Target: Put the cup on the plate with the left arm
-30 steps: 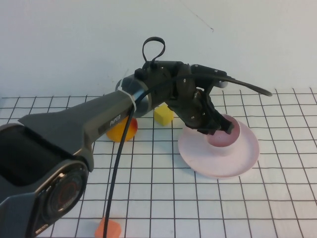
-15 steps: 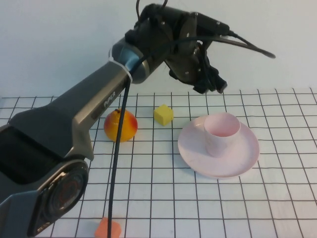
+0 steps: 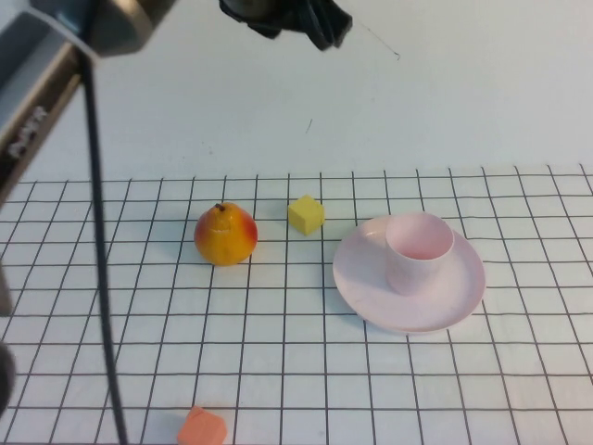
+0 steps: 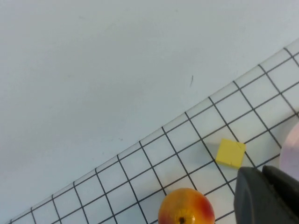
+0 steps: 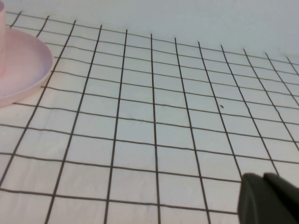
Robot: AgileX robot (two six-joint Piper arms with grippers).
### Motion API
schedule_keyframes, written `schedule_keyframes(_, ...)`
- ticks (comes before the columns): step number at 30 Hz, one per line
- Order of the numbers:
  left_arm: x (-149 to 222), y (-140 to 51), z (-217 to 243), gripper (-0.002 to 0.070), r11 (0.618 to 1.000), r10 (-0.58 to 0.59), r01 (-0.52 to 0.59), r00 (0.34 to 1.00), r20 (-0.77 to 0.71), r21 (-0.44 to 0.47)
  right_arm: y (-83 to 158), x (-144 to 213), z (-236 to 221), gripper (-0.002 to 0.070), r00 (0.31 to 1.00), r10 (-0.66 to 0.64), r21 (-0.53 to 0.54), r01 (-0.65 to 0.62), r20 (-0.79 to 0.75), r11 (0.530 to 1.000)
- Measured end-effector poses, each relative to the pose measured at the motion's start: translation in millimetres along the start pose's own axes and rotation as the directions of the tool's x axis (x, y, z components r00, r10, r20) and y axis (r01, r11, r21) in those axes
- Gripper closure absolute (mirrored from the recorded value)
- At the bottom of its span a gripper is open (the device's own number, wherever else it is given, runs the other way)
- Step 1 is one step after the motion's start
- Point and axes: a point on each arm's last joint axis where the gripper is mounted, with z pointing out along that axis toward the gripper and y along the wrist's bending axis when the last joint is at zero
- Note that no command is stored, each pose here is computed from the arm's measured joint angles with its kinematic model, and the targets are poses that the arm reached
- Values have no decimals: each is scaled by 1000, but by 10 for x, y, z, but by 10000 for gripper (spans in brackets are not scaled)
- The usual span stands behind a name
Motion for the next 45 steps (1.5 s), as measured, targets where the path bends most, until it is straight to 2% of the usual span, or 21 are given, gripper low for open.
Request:
schedule_keyframes(7, 27, 385, -1078, 672, 988, -141, 149, 972, 189, -31, 0, 0, 0, 678, 1000, 0, 0, 0, 0, 1000)
schedule_keyframes(12, 181, 742, -1835, 672, 958, -194, 253, 918, 346, -135, 0, 0, 0, 678, 1000, 0, 0, 0, 0, 1000)
schedule_keyframes(19, 407, 998, -2445, 674, 927, -213, 328, 860, 464, -181, 0, 0, 0, 678, 1000, 0, 0, 0, 0, 1000)
schedule_keyframes(27, 435, 1020, -2507, 675, 925, -214, 333, 853, 476, -183, 0, 0, 0, 678, 1000, 0, 0, 0, 0, 1000)
schedule_keyframes(39, 267, 882, -2067, 676, 939, -178, 275, 903, 390, -208, 0, 0, 0, 678, 1000, 0, 0, 0, 0, 1000)
schedule_keyframes(45, 257, 851, -2042, 676, 949, -170, 256, 909, 382, -187, 0, 0, 0, 678, 1000, 0, 0, 0, 0, 1000)
